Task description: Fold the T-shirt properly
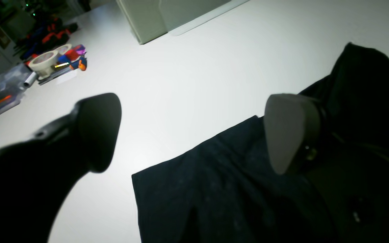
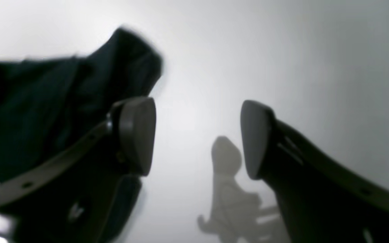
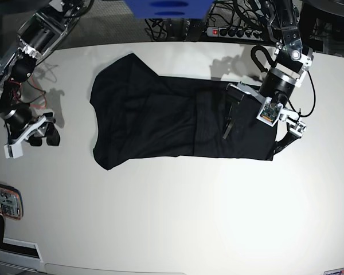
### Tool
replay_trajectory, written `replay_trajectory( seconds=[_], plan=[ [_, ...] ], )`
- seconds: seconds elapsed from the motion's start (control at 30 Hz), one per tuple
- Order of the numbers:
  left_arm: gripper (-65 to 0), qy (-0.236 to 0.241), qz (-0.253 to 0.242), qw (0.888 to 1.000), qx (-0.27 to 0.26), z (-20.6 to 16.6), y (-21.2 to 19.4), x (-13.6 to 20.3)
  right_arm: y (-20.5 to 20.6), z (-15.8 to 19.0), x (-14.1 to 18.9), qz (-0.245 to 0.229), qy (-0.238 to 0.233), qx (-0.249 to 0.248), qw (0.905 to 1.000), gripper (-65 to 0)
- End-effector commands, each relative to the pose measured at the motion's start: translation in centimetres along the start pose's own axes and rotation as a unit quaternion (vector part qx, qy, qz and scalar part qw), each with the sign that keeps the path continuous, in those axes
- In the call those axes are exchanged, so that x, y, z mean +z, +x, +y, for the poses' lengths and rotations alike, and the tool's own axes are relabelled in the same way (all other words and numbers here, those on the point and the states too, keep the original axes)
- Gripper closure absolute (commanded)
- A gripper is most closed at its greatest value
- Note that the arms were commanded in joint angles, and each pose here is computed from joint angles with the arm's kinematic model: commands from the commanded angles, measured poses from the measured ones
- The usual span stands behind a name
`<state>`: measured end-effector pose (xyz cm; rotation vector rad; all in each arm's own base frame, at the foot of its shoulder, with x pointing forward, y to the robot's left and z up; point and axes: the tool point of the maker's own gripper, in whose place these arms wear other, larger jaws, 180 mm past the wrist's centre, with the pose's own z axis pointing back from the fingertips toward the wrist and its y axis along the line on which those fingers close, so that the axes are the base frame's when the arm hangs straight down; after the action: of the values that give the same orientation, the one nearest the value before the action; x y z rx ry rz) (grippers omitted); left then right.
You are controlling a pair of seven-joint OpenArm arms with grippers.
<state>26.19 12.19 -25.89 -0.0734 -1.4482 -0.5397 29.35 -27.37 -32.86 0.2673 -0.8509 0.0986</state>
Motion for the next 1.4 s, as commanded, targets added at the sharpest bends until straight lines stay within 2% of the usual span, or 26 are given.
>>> replay_trajectory(
  seconds=[0.0, 0.13, 0.27, 0.43, 0.5, 0.7, 0.83, 0.97, 1.07, 1.2, 1.37],
  plan=[
    [-64.7, 0.005, -0.029, 1.0, 0.0, 0.3, 1.5, 0.0, 1.3, -0.5, 0.4, -0.011, -0.014, 0.011, 0.9998, -38.2],
    [-64.7, 0.004, -0.027, 1.0, 0.001, 0.3, 1.4, 0.1, -0.1, -2.8, 0.6, 0.03, -0.081, -0.033, 0.9957, -38.2],
    [-64.7, 0.004, -0.027, 1.0, 0.001, 0.3, 1.4, 0.1, -1.2, -2.7, 0.2, 0.045, -0.076, -0.043, 0.9951, -38.2],
    [-64.7, 0.002, -0.019, 1.0, 0.004, 0.0, 0.9, 0.5, -4.2, -2.3, -0.6, 0.098, -0.06, -0.067, 0.9911, -38.2],
    [-64.7, 0.002, -0.018, 1.0, 0.004, 0.0, 0.9, 0.5, -4.8, -1.1, -1.7, 0.117, -0.038, -0.055, 0.9908, -38.2],
    [-64.7, 0.002, -0.018, 1.0, 0.005, -0.1, 0.8, 0.5, -5.4, 4.2, -4.5, 0.16, 0.044, 0.049, 0.985, -38.2],
    [-64.7, -0.002, -0.008, 1.0, 0.007, -0.4, 0.3, 1.0, -5.2, 5.0, -4.8, 0.149, 0.066, 0.045, 0.9856, -38.2],
    [-64.7, -0.002, -0.008, 1.0, 0.007, -0.4, 0.3, 1.0, -5.1, 5.1, -4.8, 0.146, 0.068, 0.044, 0.9859, -38.2],
    [-64.7, -0.002, -0.008, 1.0, 0.007, -0.4, 0.3, 1.0, -6.6, 5.1, -4.4, 0.161, 0.069, 0.037, 0.9838, -38.2],
    [-64.7, -0.002, -0.009, 1.0, 0.007, -0.4, 0.3, 0.9, -5.5, 5.7, -4.4, 0.094, 0.071, 0.03, 0.9925, -38.2],
    [-64.7, -0.001, -0.009, 1.0, 0.007, -0.4, 0.4, 0.9, -4.0, 6.3, -3.7, 0.014, 0.071, 0.026, 0.9971, -38.2]
  ],
)
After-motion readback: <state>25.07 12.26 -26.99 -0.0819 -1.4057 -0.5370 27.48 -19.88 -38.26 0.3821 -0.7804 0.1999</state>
